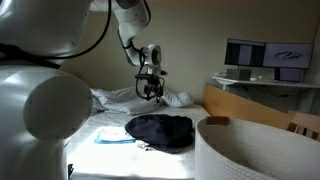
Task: Put the things on the bed in the laundry hamper
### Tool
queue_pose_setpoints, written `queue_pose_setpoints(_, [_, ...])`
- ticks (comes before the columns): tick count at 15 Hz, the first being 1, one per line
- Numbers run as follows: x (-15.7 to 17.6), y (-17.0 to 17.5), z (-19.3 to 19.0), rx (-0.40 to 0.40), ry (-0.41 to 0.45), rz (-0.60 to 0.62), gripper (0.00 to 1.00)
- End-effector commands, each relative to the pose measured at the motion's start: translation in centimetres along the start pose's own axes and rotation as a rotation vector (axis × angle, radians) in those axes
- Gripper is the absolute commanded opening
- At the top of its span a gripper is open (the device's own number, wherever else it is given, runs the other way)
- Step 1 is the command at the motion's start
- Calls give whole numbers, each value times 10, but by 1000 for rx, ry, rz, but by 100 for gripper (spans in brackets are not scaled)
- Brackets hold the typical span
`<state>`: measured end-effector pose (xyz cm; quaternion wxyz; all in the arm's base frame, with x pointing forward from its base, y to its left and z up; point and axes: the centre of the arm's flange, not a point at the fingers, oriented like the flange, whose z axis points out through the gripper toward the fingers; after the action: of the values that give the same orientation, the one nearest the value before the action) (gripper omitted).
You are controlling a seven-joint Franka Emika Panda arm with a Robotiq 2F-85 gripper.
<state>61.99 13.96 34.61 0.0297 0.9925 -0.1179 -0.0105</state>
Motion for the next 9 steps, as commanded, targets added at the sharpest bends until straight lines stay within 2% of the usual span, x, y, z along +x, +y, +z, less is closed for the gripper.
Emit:
queue_pose_setpoints(1, [16,-33,19,-42,106,-13,100])
queue_pose_setpoints(5, [28,-63,47,-49,159,-34,100])
queue_pose_setpoints(7, [32,-68,64,-66,134,-28,100])
queue_pose_setpoints(9, [31,-65,65,-73,107,-31,100])
